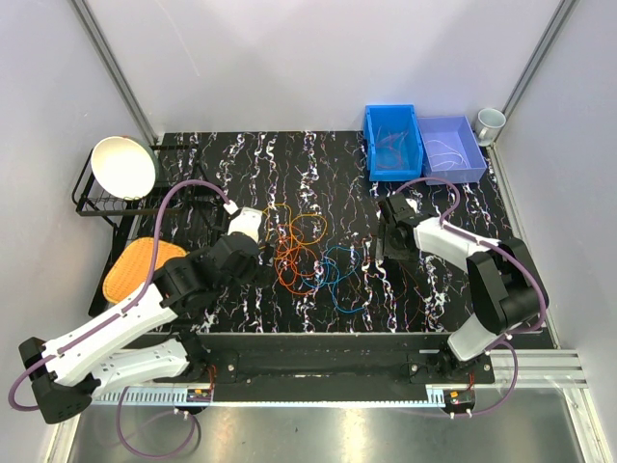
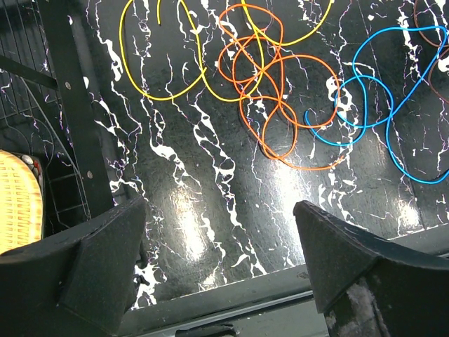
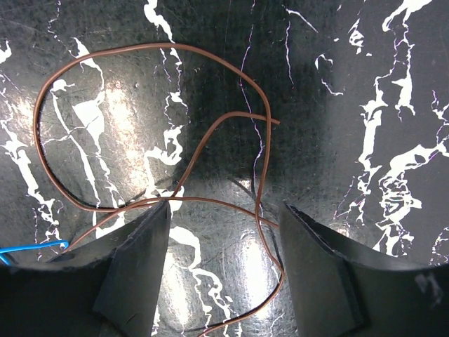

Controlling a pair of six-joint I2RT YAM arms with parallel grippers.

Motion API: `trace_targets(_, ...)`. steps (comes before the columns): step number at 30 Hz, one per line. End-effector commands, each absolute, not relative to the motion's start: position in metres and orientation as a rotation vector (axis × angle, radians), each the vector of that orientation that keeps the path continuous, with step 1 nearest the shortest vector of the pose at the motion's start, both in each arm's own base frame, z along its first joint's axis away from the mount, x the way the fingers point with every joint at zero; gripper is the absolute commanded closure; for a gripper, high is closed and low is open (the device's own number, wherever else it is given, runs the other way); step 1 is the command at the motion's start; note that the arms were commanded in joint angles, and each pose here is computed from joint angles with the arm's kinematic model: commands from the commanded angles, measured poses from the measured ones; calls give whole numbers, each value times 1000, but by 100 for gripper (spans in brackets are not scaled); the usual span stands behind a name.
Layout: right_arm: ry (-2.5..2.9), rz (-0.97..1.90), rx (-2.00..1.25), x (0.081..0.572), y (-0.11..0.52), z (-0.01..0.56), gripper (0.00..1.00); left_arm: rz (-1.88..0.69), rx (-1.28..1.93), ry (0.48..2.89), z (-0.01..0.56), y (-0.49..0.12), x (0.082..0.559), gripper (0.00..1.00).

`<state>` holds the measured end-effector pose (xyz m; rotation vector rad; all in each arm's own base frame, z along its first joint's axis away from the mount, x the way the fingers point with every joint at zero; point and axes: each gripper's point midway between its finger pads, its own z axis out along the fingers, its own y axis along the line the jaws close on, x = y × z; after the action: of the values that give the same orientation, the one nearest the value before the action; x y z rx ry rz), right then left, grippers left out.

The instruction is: Untangle the cables

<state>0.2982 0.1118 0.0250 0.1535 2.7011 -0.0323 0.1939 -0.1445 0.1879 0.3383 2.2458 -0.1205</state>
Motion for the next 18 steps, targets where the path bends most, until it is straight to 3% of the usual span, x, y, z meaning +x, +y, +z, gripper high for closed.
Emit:
trace_targets(1,2665,21,173,303,117,34,34,-115,311,2199,195,-143,201,9)
trace_targets(6,2685,36,164,302,120,31,43,-107,312,2204,193,-144,202,9)
trace_targets(18,2707,19,158,305,119,25,43,-103,315,2204,193,-143,202,9)
